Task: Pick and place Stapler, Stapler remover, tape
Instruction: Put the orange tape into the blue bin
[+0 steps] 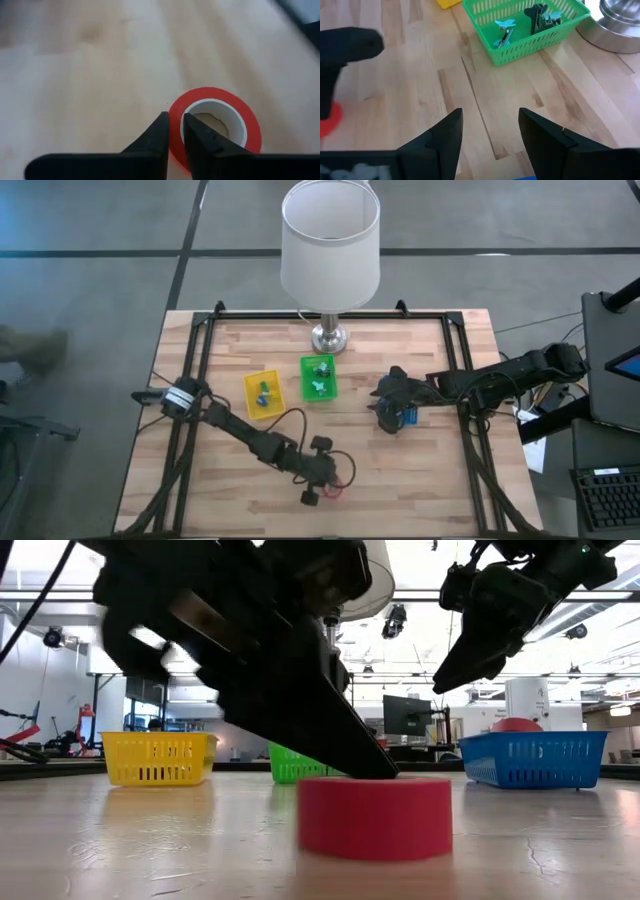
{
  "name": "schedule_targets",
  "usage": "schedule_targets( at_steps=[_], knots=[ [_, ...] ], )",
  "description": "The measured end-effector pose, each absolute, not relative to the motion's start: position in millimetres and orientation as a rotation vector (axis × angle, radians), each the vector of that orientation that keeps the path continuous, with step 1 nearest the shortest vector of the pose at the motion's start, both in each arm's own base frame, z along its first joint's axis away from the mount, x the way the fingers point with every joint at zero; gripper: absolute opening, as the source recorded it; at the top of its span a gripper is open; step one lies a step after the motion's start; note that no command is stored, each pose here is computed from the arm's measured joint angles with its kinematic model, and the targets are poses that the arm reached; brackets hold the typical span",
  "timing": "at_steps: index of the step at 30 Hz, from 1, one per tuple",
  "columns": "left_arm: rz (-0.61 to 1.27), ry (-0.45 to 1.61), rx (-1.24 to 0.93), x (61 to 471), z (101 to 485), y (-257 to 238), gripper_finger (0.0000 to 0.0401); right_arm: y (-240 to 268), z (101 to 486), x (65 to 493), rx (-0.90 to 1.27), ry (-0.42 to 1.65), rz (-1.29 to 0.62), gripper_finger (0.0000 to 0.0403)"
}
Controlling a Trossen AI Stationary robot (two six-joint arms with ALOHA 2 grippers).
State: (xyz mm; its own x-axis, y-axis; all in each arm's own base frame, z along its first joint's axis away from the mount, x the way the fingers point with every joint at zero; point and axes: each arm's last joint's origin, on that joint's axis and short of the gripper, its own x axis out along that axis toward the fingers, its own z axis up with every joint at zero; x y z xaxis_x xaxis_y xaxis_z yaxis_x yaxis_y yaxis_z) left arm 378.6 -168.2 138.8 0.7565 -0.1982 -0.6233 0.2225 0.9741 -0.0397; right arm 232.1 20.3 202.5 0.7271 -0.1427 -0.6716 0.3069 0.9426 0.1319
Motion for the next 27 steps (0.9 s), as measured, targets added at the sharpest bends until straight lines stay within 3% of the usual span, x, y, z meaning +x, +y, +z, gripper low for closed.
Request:
schedule_targets(
  at_steps=[7,18,27],
  knots=[
    [-0.055,0.571,0.194,387.3,164.6,-154.2,0.0045,21.9,203.5,233.3,0.348,0.706,-0.23,0.0189],
    [0.48,0.483,0.435,399.0,189.4,-128.8,0.0043,29.6,202.0,250.1,0.521,0.645,-0.094,0.0189],
    [0.556,0.453,0.456,403.4,200.9,-128.5,0.004,32.4,195.3,273.4,0.533,0.702,-0.064,0.0189]
  ],
)
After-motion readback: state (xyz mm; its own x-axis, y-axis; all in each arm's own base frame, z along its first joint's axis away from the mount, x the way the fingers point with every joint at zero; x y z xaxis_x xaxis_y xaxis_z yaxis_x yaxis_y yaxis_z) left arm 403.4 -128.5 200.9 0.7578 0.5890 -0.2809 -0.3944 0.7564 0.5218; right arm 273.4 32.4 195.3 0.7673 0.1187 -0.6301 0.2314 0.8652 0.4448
